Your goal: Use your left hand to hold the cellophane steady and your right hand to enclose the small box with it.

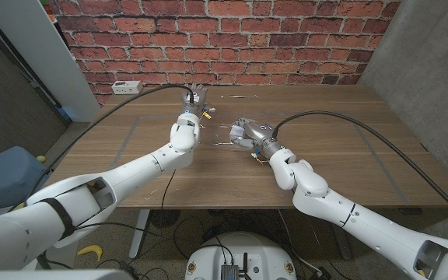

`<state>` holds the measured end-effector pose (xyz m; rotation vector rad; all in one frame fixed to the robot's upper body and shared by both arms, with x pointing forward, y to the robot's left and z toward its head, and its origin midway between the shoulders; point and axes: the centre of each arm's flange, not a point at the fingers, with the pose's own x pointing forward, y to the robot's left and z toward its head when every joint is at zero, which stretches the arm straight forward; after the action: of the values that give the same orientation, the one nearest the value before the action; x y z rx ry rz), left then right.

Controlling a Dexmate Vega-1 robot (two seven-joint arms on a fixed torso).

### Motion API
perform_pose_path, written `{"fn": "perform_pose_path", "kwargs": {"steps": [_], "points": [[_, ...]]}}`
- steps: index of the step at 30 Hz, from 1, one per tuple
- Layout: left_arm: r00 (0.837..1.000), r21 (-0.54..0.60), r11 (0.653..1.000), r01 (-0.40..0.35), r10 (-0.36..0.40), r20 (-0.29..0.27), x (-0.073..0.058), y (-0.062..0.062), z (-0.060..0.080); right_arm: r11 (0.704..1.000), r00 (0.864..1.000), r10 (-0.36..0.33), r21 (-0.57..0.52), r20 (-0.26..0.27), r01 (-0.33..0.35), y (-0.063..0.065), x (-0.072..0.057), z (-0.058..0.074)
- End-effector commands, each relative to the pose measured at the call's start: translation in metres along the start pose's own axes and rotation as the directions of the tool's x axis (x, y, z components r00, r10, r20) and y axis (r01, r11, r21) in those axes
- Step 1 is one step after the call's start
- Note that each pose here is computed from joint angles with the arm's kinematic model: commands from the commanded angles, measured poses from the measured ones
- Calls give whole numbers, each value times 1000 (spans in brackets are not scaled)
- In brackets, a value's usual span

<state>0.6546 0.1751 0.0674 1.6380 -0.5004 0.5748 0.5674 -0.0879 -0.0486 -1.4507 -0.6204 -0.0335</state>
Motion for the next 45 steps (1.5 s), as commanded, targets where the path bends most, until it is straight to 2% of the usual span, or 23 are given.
{"fn": "perform_pose_path", "kwargs": {"steps": [1, 7, 13, 18, 23, 28, 32, 36, 39, 42, 43, 45], "points": [[992, -274, 962, 6, 30, 125, -30, 15, -11, 999, 996, 29, -41, -89, -33, 2, 21, 0], [962, -406, 911, 71, 45, 270, -55, 23, -14, 998, 991, 14, -59, -133, -22, 5, 28, -2], [920, -442, 878, 184, 4, 391, -68, 26, -16, 998, 990, -2, -65, -139, -7, 5, 32, -2], [909, -425, 883, 200, -6, 416, -77, 27, -17, 997, 987, -17, -75, -159, 5, 5, 35, -1], [914, -403, 904, 143, 36, 404, -91, 28, -19, 996, 984, -33, -84, -176, 19, 4, 39, -1], [924, -314, 949, -8, 127, 362, -108, 30, -17, 996, 981, -42, -88, -189, 26, 3, 42, -2], [931, -247, 966, -71, 153, 332, -117, 31, -16, 995, 978, -54, -97, -200, 35, 1, 44, -3], [941, -219, 975, -45, 115, 317, -119, 30, -18, 994, 976, -60, -100, -210, 39, 0, 46, -5], [950, -210, 978, 7, 59, 307, -118, 28, -21, 994, 975, -64, -105, -213, 42, -1, 47, -5], [965, -186, 980, 62, -11, 264, -116, 24, -26, 993, 975, -74, -110, -209, 52, -3, 47, -5], [965, -185, 981, 64, -13, 262, -116, 24, -26, 993, 975, -74, -110, -209, 52, -3, 47, -5], [969, -162, 980, 119, -79, 235, -111, 20, -28, 992, 975, -80, -109, -209, 59, -4, 46, -4]]}}
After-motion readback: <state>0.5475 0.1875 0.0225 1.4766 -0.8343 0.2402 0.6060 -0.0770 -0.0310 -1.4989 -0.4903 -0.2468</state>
